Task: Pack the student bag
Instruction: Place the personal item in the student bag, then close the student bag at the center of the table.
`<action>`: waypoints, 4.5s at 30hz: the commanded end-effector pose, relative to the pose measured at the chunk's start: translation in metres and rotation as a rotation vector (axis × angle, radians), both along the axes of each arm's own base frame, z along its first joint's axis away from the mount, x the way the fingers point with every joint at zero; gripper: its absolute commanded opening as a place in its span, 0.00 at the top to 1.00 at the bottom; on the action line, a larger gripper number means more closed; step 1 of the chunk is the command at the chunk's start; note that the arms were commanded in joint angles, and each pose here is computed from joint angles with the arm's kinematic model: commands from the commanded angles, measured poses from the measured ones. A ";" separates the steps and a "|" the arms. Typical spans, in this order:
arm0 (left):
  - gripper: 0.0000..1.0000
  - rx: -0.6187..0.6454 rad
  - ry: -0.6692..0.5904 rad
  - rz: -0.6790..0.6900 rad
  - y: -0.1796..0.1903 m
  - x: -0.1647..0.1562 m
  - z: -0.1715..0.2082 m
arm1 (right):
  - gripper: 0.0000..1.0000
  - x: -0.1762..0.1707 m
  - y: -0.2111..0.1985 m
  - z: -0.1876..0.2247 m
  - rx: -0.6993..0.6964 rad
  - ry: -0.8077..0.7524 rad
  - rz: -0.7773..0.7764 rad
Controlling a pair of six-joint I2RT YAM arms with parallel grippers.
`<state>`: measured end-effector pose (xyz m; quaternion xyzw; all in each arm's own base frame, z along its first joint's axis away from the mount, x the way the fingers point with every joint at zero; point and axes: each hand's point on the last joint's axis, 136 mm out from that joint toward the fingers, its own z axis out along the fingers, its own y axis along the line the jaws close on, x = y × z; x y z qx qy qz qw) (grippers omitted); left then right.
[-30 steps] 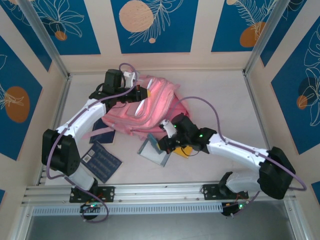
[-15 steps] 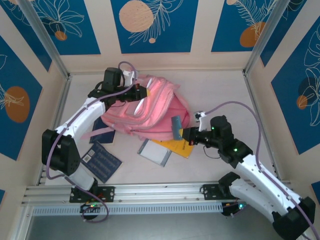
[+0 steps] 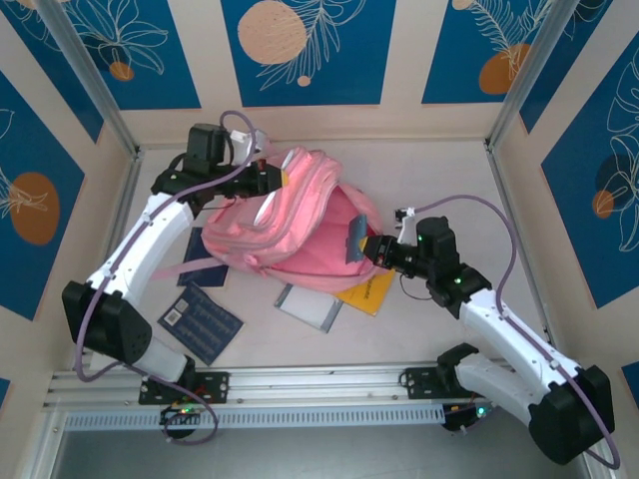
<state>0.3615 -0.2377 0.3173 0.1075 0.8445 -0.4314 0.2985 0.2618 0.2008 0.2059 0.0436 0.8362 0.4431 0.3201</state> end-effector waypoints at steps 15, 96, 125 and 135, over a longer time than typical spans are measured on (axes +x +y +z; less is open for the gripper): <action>1.00 -0.134 -0.167 -0.092 -0.002 -0.013 0.080 | 1.00 0.056 0.100 0.010 0.090 0.004 0.065; 1.00 0.023 -0.003 -0.082 -0.047 -0.003 -0.035 | 0.60 -0.058 0.028 -0.032 -0.315 -0.134 0.210; 0.50 0.171 0.191 0.010 0.000 -0.123 -0.148 | 0.67 -0.108 0.053 -0.089 -0.380 0.031 0.403; 0.54 0.355 0.297 -0.022 0.006 -0.166 -0.236 | 0.69 -0.112 0.060 -0.101 -0.408 0.045 0.428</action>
